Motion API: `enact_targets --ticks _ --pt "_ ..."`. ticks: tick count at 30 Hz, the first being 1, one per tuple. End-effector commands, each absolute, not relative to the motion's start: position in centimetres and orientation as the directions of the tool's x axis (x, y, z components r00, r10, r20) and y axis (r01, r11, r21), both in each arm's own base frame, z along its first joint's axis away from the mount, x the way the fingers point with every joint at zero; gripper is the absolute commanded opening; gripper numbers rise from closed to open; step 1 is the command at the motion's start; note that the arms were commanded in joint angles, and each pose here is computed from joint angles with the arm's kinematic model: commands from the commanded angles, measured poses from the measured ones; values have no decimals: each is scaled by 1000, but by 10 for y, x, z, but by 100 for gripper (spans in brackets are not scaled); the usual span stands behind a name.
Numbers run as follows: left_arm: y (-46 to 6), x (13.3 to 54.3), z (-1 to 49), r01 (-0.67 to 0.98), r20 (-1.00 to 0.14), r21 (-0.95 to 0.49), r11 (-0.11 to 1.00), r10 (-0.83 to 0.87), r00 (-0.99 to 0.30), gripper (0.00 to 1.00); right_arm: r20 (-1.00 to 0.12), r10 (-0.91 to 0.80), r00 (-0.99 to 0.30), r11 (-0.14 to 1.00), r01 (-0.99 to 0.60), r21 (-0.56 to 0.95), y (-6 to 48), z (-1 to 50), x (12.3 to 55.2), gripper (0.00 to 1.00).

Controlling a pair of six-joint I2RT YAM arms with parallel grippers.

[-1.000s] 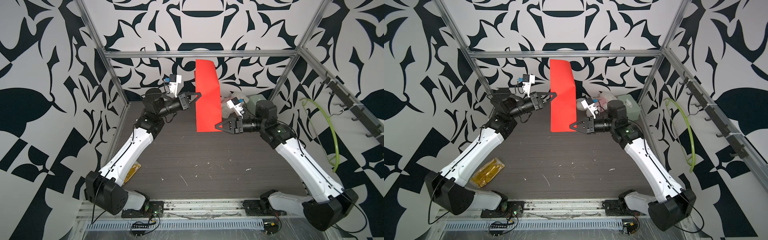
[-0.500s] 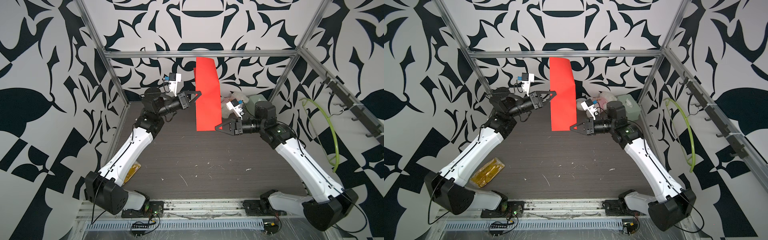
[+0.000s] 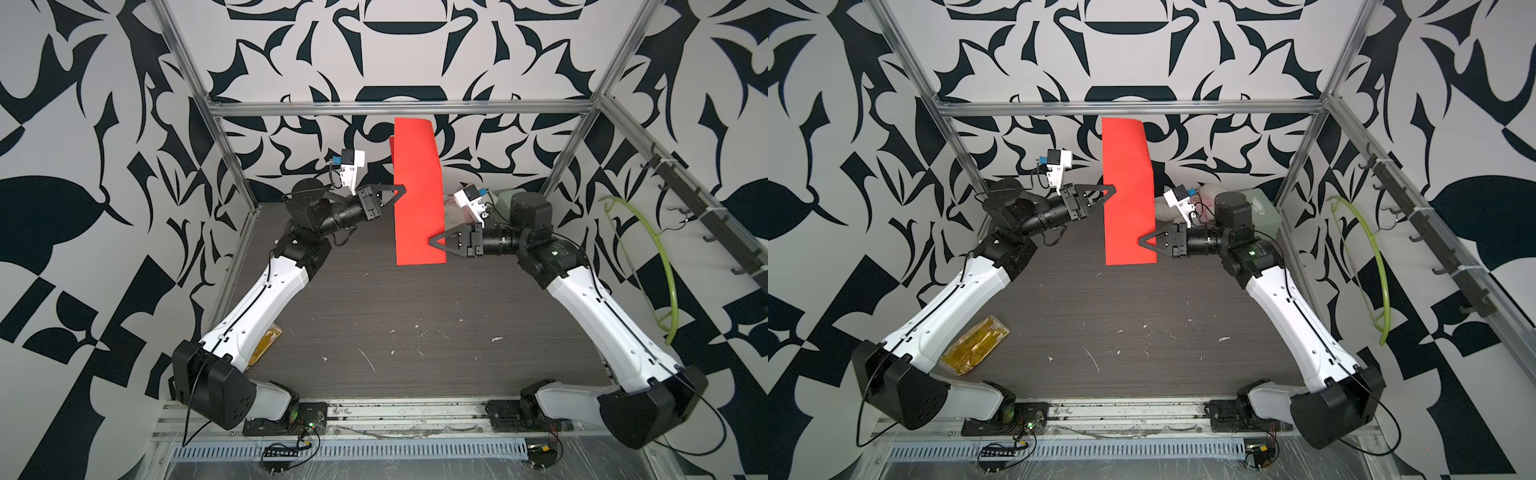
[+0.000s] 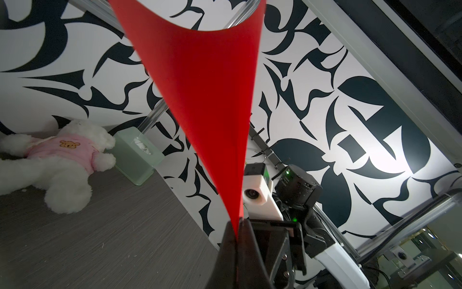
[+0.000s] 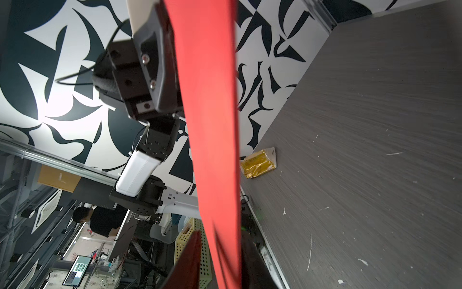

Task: Fold the rectangular paper in half along the long edge
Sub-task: Fold the paper.

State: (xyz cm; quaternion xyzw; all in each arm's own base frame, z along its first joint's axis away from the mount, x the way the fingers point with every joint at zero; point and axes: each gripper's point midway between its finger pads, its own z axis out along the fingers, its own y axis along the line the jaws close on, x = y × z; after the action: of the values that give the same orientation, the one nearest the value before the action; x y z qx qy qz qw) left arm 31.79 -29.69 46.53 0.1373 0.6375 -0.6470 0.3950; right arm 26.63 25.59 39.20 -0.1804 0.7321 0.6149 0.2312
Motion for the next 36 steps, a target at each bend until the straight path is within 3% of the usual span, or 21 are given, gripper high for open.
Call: enact_targets --ticks 1,15,21,25,27,30,34,36 --pt "-305 309 461 687 -674 -721 85 -312 -669 0 -654 70 -753 152 -640 753 255 425 280 29" --pt "-310 296 431 635 -633 -767 88 -263 -728 0 -711 161 -685 158 -693 703 240 462 299 25" --pt "-308 295 432 639 -637 -764 92 -268 -723 0 -718 182 -672 161 -700 696 232 469 300 0" --pt "-308 295 435 643 -640 -761 90 -274 -718 0 -724 188 -664 165 -705 689 229 472 299 0" --pt "-308 294 438 647 -642 -758 86 -276 -715 0 -720 197 -666 181 -697 694 225 473 303 17" --pt "-308 295 438 647 -642 -758 85 -275 -716 0 -719 215 -661 207 -689 695 218 473 309 23" --pt "-310 295 436 643 -638 -762 82 -272 -721 0 -725 236 -647 198 -699 687 215 479 314 0" --pt "-311 295 435 641 -635 -764 78 -269 -724 0 -729 245 -639 189 -706 682 215 483 316 0"
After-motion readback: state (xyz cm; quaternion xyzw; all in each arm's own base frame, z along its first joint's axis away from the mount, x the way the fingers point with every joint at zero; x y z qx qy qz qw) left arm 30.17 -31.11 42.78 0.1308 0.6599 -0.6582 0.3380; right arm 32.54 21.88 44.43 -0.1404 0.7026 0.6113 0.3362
